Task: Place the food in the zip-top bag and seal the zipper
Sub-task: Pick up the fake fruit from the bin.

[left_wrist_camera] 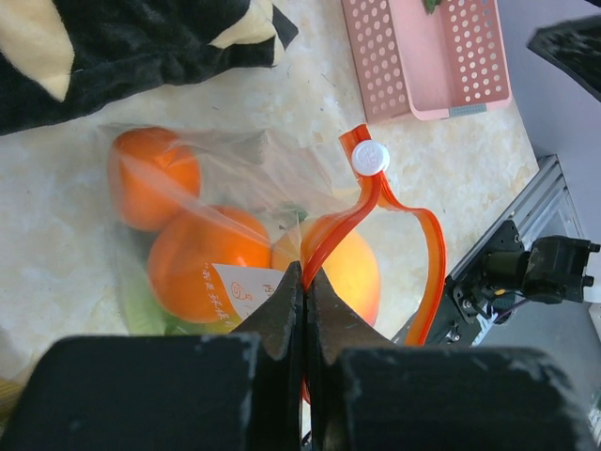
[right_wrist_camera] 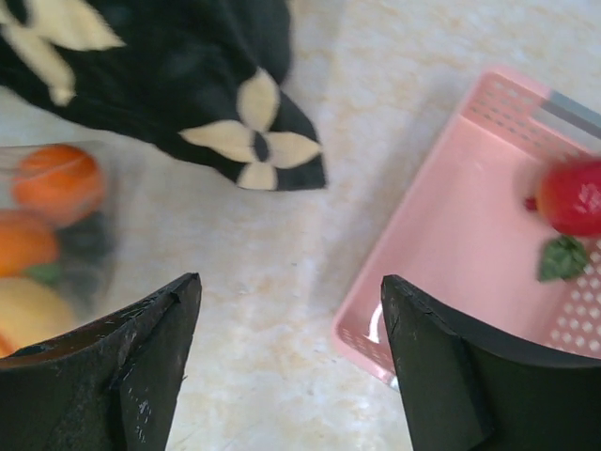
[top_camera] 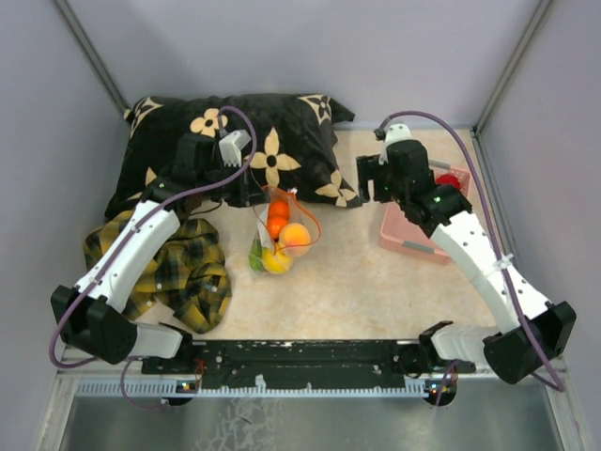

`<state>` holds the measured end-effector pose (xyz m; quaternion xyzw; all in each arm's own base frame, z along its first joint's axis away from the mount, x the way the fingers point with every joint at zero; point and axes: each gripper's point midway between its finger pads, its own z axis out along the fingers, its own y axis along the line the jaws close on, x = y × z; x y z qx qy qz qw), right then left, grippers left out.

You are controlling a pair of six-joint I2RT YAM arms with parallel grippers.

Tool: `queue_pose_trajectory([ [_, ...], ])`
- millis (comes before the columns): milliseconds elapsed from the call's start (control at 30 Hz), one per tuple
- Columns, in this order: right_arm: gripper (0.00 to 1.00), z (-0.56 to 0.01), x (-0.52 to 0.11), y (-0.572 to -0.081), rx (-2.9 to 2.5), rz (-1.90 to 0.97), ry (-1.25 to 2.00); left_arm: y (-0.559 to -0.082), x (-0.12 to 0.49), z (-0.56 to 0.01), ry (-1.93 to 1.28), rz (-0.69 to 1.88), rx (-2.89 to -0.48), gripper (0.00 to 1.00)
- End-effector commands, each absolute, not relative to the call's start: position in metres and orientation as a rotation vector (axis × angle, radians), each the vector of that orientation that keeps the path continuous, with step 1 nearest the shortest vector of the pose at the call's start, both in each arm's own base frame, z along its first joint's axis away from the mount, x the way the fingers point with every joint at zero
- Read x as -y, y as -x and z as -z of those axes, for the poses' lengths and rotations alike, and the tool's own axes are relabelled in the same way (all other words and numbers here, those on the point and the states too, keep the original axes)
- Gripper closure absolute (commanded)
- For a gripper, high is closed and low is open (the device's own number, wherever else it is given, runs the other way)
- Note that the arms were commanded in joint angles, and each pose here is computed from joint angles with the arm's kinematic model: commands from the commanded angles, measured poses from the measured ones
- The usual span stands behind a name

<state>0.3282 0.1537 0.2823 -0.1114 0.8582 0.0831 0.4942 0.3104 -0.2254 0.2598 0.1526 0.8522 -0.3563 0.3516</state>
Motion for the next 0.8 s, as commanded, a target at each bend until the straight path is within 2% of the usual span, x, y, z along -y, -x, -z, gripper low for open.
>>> queue_pose_trajectory([
  [0,0.22,-0.266,-0.105,-0.356,-2.074,-0.031,0.123,-0.31,0.228,-0.277,-0.43,0.954,-2.128,1.0],
  [300,0.16,-0.216,0.001,-0.401,-2.085,0.268,-0.211,-0.31,0.228,-0.274,-0.434,0.961,-2.137,1.0],
  [767,0.13,-0.168,0.072,-0.444,-2.029,0.41,-0.477,-0.311,0.229,-0.27,-0.43,0.961,-2.148,1.0],
])
